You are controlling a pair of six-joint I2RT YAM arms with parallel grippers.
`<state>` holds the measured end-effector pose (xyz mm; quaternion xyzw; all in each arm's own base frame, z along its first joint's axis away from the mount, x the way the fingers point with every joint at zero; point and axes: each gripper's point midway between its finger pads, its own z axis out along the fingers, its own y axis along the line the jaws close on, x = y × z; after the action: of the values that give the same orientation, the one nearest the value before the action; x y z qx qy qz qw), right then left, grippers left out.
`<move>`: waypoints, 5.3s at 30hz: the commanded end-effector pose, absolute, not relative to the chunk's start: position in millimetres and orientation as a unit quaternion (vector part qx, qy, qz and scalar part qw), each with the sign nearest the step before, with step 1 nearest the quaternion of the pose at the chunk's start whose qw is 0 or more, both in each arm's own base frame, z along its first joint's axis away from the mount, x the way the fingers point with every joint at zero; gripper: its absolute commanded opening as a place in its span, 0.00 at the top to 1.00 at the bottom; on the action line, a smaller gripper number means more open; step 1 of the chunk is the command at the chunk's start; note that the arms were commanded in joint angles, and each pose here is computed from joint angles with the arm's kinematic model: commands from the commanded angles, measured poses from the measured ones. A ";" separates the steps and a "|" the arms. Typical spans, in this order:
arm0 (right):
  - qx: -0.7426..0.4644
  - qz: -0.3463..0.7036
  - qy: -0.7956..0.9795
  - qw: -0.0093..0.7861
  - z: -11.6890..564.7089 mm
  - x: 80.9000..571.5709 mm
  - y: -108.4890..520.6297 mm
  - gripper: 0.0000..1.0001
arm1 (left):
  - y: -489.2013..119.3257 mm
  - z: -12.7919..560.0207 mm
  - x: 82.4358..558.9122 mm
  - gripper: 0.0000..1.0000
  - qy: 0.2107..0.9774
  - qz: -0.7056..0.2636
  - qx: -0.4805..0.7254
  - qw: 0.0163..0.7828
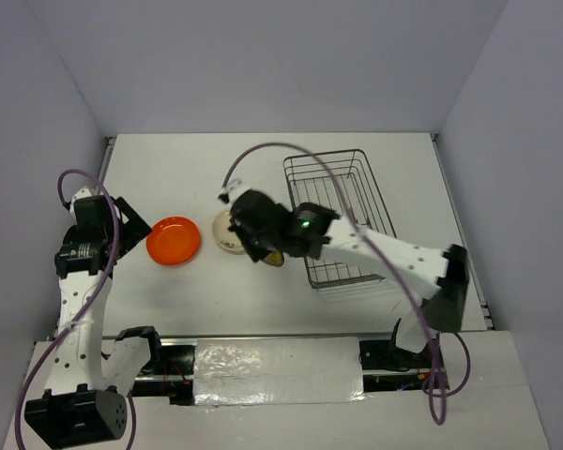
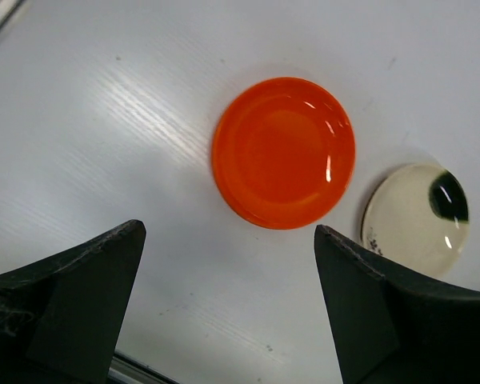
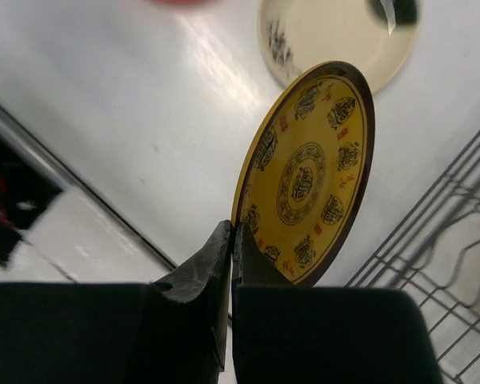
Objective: Unload the plates from the dish rack
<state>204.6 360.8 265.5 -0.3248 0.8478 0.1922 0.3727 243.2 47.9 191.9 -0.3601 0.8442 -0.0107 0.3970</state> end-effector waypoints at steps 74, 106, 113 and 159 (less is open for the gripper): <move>-0.210 0.269 0.828 0.444 324.1 250.0 245.8 1.00 | 51.4 196.6 244.0 0.01 0.839 0.023 -0.332 0.430; -0.262 0.124 0.867 0.406 222.7 193.0 367.8 0.01 | 64.6 208.7 230.5 0.01 0.816 0.053 -0.358 0.450; -0.104 0.141 0.844 0.507 255.5 213.7 243.8 0.00 | 54.6 212.8 237.7 0.01 0.825 0.028 -0.323 0.462; 0.093 0.096 0.775 0.617 316.8 142.6 -8.6 0.00 | 18.3 293.0 146.9 0.01 0.778 -0.027 -0.192 0.597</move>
<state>144.5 -5.2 316.6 0.0892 0.7774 0.0953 0.6153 143.2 18.7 286.0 -0.2060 0.7820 -0.0290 0.5875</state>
